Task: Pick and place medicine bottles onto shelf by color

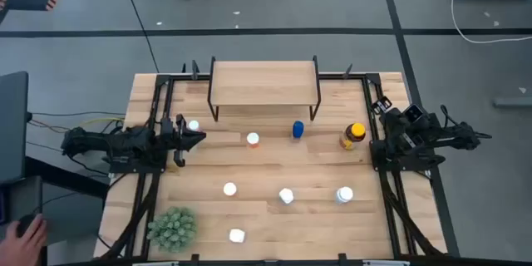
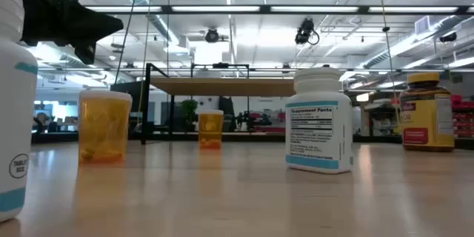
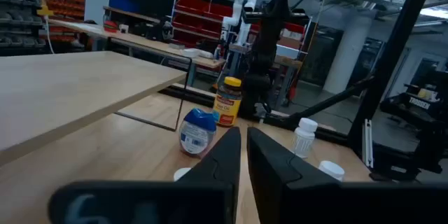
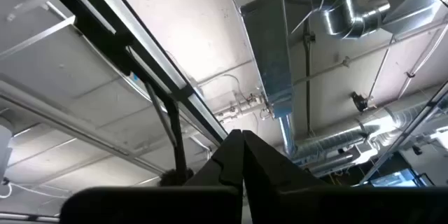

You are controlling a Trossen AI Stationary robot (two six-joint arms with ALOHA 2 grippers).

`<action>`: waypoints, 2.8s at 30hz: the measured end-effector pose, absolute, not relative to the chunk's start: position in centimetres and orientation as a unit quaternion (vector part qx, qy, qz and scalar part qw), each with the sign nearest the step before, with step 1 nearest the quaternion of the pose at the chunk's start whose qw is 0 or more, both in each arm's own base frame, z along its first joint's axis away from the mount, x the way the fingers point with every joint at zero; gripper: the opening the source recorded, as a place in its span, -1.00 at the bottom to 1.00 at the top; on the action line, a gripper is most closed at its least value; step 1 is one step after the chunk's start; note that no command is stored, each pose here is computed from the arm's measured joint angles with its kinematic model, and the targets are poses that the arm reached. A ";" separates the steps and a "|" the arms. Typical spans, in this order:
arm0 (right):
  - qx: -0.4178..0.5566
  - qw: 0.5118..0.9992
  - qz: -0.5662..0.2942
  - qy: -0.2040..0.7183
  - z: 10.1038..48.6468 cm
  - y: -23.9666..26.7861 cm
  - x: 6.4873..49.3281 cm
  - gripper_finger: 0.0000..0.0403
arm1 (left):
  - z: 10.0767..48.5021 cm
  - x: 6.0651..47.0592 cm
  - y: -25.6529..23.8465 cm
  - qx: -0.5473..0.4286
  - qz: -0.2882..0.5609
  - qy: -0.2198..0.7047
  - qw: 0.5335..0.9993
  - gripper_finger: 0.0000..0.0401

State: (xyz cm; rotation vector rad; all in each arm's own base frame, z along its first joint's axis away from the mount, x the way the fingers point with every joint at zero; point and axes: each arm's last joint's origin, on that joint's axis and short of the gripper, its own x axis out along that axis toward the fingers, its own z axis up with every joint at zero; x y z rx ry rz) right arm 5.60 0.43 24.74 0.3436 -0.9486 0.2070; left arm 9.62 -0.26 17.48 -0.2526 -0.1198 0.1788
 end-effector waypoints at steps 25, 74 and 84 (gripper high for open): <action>0.164 0.870 0.099 -0.453 24.7 0.4 5.6 -0.96 | 17.5 9.6 -0.3 -0.126 0.089 -0.059 0.986 -0.87; 0.164 0.870 0.099 -0.453 24.7 0.4 5.6 -0.96 | 17.6 9.6 -0.3 -0.126 0.089 -0.064 0.986 -0.82; 0.164 0.870 0.099 -0.453 24.7 0.4 5.6 -0.96 | 24.1 8.4 -0.1 -0.211 0.068 -0.131 0.966 -0.87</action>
